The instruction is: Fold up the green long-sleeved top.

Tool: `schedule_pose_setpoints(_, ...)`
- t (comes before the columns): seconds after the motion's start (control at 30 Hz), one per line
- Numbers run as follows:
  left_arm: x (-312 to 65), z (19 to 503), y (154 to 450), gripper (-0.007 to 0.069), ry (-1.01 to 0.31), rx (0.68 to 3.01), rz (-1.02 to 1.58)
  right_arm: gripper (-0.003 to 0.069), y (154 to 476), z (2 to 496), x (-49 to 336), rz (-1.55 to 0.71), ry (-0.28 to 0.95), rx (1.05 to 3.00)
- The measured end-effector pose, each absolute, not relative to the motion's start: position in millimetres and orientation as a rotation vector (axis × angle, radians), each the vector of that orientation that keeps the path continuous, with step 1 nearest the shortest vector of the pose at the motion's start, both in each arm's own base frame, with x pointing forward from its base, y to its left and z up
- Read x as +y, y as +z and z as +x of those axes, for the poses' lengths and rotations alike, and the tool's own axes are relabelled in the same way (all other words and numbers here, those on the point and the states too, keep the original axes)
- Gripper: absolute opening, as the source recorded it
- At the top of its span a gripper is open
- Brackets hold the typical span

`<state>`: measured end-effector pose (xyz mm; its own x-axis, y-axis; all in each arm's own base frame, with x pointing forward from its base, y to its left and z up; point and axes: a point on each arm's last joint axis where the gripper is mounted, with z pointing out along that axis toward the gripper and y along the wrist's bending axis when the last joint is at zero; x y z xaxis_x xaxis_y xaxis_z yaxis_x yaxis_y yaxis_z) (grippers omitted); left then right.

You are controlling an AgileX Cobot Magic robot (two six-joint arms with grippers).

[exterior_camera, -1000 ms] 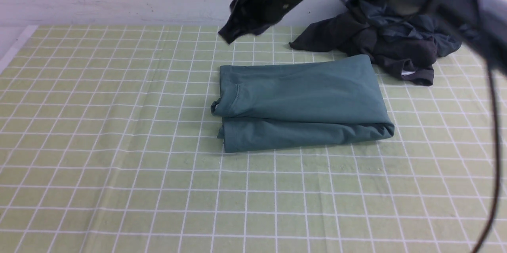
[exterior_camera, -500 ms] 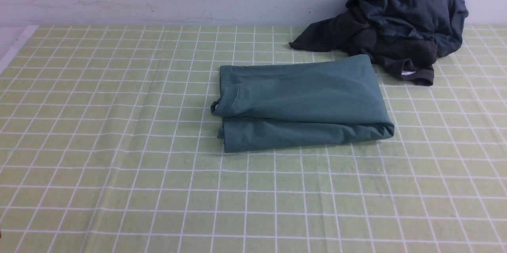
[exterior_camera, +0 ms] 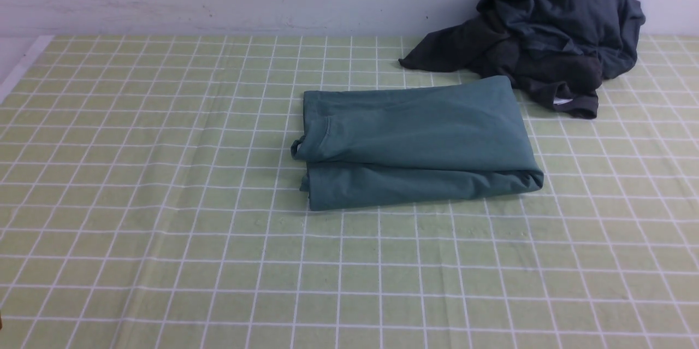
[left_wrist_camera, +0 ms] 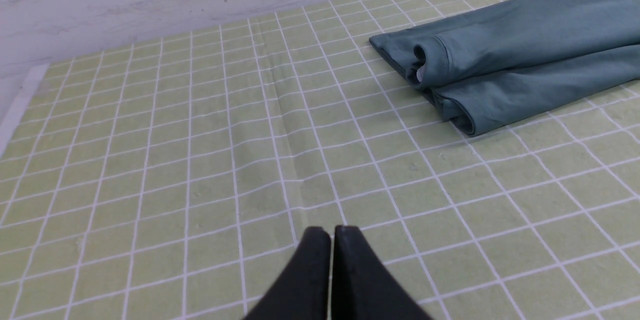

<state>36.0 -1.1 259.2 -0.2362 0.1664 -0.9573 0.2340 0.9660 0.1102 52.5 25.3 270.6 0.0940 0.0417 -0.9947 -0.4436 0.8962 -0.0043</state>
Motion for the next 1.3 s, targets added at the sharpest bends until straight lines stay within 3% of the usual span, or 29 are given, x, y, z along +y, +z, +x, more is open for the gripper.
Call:
schedule_pose_setpoints(0.13,-1.2,35.9,259.2,-0.0003,-0.067,1.817,0.295,-0.0014,217.8,48.6,26.5,-0.343,0.416,1.411)
schedule_pose_setpoints(0.33,-1.0,35.9,259.4,-0.0002,-0.064,1.815,0.297,-0.0014,199.0,52.4,25.2,-0.385,0.337,1.538)
schedule_pose_setpoints(0.5,-1.1,35.9,259.3,-0.0002,-0.065,1.815,0.298,-0.0014,191.7,52.4,22.2,-0.359,0.322,1.619)
schedule_pose_setpoints(0.63,-1.2,36.0,259.3,-0.0002,-0.065,1.816,0.298,-0.0014,184.8,53.0,17.2,-0.207,0.317,1.720)
schedule_pose_setpoints(0.97,-1.1,36.0,259.3,-0.0002,-0.063,1.815,0.301,-0.0014,182.4,54.8,6.2,-0.073,0.090,1.753)
schedule_pose_setpoints(1.3,-1.1,36.0,259.3,-0.0002,-0.063,1.815,0.301,-0.0014,182.1,55.0,2.8,-0.026,0.040,1.757)
